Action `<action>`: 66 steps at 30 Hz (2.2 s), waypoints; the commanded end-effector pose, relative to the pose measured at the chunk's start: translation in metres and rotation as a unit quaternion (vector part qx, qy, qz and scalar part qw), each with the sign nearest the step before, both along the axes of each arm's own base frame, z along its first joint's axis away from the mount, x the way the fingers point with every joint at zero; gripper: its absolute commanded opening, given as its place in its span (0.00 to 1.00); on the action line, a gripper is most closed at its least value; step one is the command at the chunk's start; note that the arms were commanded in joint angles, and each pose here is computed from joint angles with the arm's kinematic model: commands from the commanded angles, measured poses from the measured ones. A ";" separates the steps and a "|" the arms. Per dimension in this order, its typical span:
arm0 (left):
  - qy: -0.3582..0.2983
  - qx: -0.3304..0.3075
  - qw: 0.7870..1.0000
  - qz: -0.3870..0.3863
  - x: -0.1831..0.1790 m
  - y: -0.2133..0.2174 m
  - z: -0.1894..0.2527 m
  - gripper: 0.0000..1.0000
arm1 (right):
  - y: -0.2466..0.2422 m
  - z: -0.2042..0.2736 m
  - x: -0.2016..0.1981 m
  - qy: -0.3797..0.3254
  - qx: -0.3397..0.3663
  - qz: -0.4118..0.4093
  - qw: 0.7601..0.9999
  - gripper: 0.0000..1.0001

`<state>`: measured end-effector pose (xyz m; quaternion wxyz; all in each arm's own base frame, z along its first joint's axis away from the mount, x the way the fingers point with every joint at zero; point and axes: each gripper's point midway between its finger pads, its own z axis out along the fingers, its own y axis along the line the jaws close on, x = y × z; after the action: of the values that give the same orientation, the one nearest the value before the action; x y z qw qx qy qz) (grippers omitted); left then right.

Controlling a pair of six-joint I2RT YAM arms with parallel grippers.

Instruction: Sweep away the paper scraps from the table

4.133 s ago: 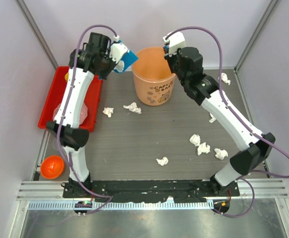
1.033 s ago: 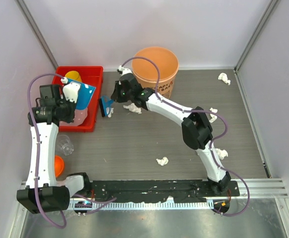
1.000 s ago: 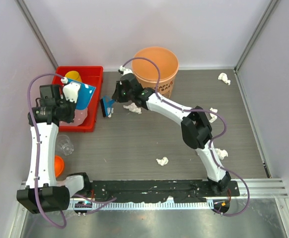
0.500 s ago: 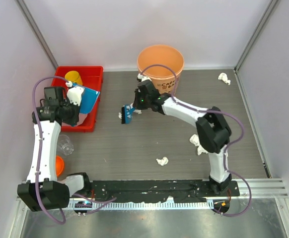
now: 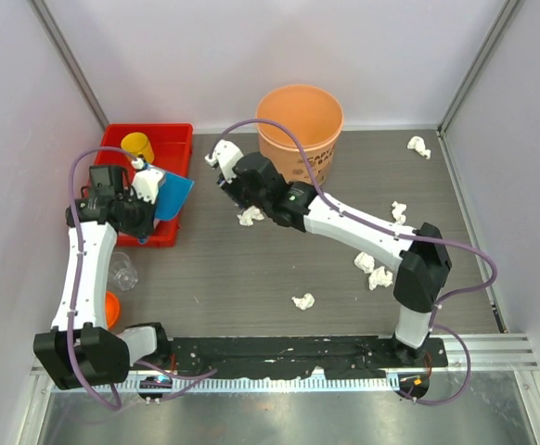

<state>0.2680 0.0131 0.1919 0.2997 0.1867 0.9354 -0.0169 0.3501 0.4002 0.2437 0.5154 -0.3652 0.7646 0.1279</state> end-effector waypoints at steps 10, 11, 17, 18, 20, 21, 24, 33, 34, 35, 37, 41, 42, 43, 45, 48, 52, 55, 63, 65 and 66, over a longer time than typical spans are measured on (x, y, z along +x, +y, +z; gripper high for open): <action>0.186 0.036 0.972 -0.137 -0.097 -0.003 -0.065 0.00 | 0.005 -0.049 0.084 -0.241 -0.272 0.143 0.920 0.01; 0.200 0.037 0.969 -0.143 -0.104 -0.003 -0.072 0.00 | 0.007 -0.060 0.082 -0.236 -0.277 0.164 0.917 0.01; 0.230 0.059 0.949 -0.208 -0.122 -0.005 -0.093 0.00 | -0.008 -0.091 0.026 -0.166 -0.256 0.247 0.920 0.01; 0.229 0.072 0.947 -0.212 -0.119 -0.003 -0.095 0.00 | -0.011 -0.083 0.008 -0.165 -0.229 0.265 0.922 0.01; 0.242 0.095 0.936 -0.237 -0.119 -0.008 -0.103 0.00 | -0.017 -0.078 -0.011 -0.153 -0.205 0.261 0.931 0.01; 0.234 0.112 0.930 -0.259 -0.113 -0.015 -0.106 0.00 | -0.025 -0.075 -0.024 -0.155 -0.195 0.262 0.932 0.01; 0.244 0.153 0.913 -0.288 -0.107 -0.024 -0.117 0.00 | -0.032 -0.077 -0.052 -0.145 -0.158 0.259 0.942 0.01; 0.280 0.228 0.883 -0.300 -0.074 -0.020 -0.145 0.00 | -0.097 0.005 -0.019 -0.093 -0.045 -0.079 0.991 0.01; 0.285 0.229 0.881 -0.301 -0.070 -0.023 -0.148 0.00 | -0.100 0.003 -0.019 -0.079 -0.031 -0.105 0.991 0.01; 0.282 0.227 0.882 -0.301 -0.066 -0.028 -0.150 0.00 | -0.112 -0.001 -0.015 -0.073 -0.047 -0.143 0.986 0.01; 0.275 0.229 0.880 -0.312 -0.061 -0.039 -0.153 0.00 | -0.130 -0.011 -0.009 -0.063 -0.059 -0.209 0.974 0.01; 0.263 0.233 0.878 -0.324 -0.054 -0.053 -0.156 0.00 | -0.138 -0.055 -0.007 0.018 -0.069 -0.238 0.969 0.01; 0.260 0.233 0.880 -0.322 -0.052 -0.054 -0.156 0.00 | -0.134 -0.061 -0.009 0.030 -0.065 -0.234 0.970 0.01; 0.261 0.234 0.879 -0.322 -0.050 -0.055 -0.157 0.00 | -0.128 -0.067 -0.011 0.044 -0.061 -0.224 0.972 0.01; 0.261 0.239 0.877 -0.324 -0.048 -0.056 -0.161 0.00 | -0.112 -0.082 -0.017 0.084 -0.045 -0.206 0.974 0.01; 0.259 0.240 0.877 -0.326 -0.045 -0.060 -0.165 0.00 | -0.087 -0.093 -0.028 0.120 -0.027 -0.173 0.977 0.01; 0.253 0.233 0.883 -0.319 -0.038 -0.067 -0.168 0.00 | -0.046 -0.092 -0.054 0.145 -0.001 -0.129 0.981 0.01; 0.248 0.224 0.888 -0.316 -0.032 -0.074 -0.171 0.00 | -0.020 -0.083 -0.067 0.175 0.053 -0.101 0.978 0.01; 0.246 0.194 0.898 -0.309 -0.026 -0.088 -0.175 0.00 | 0.009 -0.045 -0.081 0.200 0.164 -0.062 0.964 0.01; 0.235 0.192 0.903 -0.305 -0.020 -0.090 -0.174 0.00 | 0.007 -0.040 -0.079 0.191 0.169 -0.066 0.965 0.01; 0.234 0.188 0.904 -0.304 -0.021 -0.091 -0.174 0.00 | 0.005 -0.038 -0.078 0.187 0.169 -0.067 0.965 0.01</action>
<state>0.2290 -0.0591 0.0204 -0.0327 0.5164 0.8546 0.0436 0.2746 0.3843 0.1520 0.3844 -0.2204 0.8730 0.2040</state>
